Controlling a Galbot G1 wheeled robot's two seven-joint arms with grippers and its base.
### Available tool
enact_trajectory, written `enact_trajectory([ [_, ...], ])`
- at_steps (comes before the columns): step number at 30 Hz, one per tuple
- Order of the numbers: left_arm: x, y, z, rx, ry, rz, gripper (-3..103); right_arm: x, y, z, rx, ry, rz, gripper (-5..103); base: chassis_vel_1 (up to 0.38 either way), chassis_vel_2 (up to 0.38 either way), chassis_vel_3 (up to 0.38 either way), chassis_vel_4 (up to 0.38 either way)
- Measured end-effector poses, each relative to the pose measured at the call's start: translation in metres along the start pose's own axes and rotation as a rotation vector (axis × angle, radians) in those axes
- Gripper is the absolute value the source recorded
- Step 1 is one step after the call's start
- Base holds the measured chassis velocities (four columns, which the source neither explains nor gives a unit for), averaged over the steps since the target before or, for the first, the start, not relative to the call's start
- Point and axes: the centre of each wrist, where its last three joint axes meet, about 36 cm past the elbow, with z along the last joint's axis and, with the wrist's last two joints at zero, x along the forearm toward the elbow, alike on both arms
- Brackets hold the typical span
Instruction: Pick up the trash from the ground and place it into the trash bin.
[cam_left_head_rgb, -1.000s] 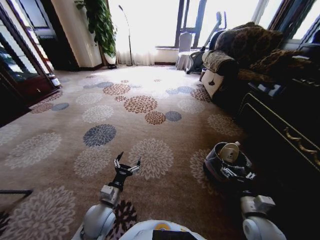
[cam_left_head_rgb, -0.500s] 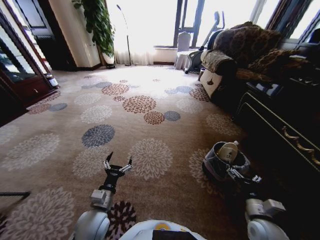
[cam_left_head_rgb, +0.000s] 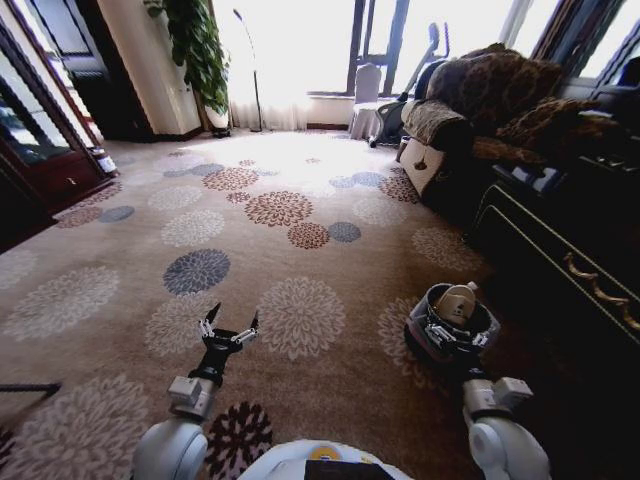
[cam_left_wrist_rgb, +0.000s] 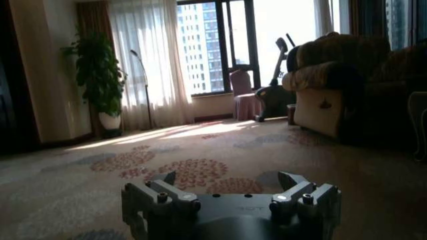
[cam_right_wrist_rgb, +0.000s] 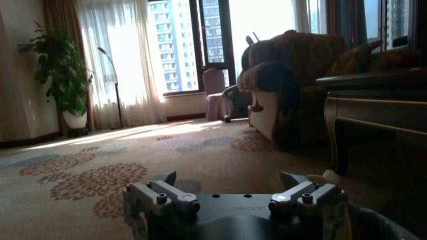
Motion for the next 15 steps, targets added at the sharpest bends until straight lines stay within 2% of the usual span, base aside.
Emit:
enact_trajectory([
  [15, 0.0000, -0.0006, -0.0001, -0.002, 0.001, 0.004, 100, -0.0001, -0.0011, -0.0003, 0.004, 0.001, 0.002, 100, 0.000, 0.000, 0.000, 0.000],
])
